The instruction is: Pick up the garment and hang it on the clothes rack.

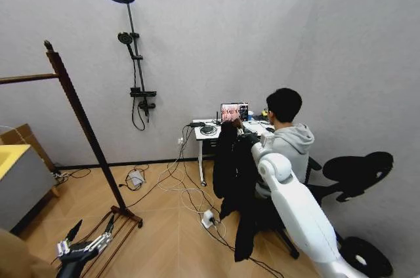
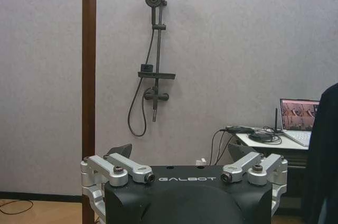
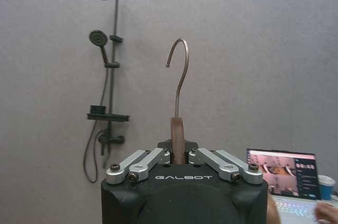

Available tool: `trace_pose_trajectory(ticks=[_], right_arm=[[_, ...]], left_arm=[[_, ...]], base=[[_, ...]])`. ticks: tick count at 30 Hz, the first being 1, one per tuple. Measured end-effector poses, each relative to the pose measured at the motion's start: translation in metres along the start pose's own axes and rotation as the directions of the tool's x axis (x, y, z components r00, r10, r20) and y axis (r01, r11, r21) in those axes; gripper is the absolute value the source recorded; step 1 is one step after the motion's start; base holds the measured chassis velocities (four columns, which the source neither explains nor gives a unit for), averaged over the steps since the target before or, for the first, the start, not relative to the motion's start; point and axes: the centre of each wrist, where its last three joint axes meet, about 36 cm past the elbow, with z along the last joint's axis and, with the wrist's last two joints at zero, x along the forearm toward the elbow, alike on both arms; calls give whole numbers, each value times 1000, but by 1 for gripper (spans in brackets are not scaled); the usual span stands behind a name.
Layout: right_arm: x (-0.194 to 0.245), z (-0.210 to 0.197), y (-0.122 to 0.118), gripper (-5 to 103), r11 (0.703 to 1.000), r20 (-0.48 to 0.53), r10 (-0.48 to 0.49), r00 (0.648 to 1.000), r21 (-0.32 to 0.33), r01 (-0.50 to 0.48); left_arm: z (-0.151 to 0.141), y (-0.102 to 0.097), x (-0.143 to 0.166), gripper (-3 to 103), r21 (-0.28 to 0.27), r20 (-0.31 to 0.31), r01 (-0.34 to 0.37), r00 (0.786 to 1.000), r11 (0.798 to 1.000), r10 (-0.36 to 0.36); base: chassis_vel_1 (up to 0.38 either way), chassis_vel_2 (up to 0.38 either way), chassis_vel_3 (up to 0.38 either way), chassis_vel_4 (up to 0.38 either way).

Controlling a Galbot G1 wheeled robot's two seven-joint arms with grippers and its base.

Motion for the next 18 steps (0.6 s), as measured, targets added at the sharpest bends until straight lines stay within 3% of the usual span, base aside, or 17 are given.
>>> trace_pose_trajectory(ticks=[4, 18], right_arm=[[12, 0, 16, 10, 998, 19, -70, 997, -4, 70], [14, 8, 30, 10, 986, 39, -149, 988, -69, 152]], left_arm=[[0, 0, 0, 100, 0, 0, 0, 1000, 1000, 0], [0, 0, 0, 100, 0, 0, 0, 1000, 1000, 0]], base=[[0, 0, 0, 0], [25, 22, 26, 30]])
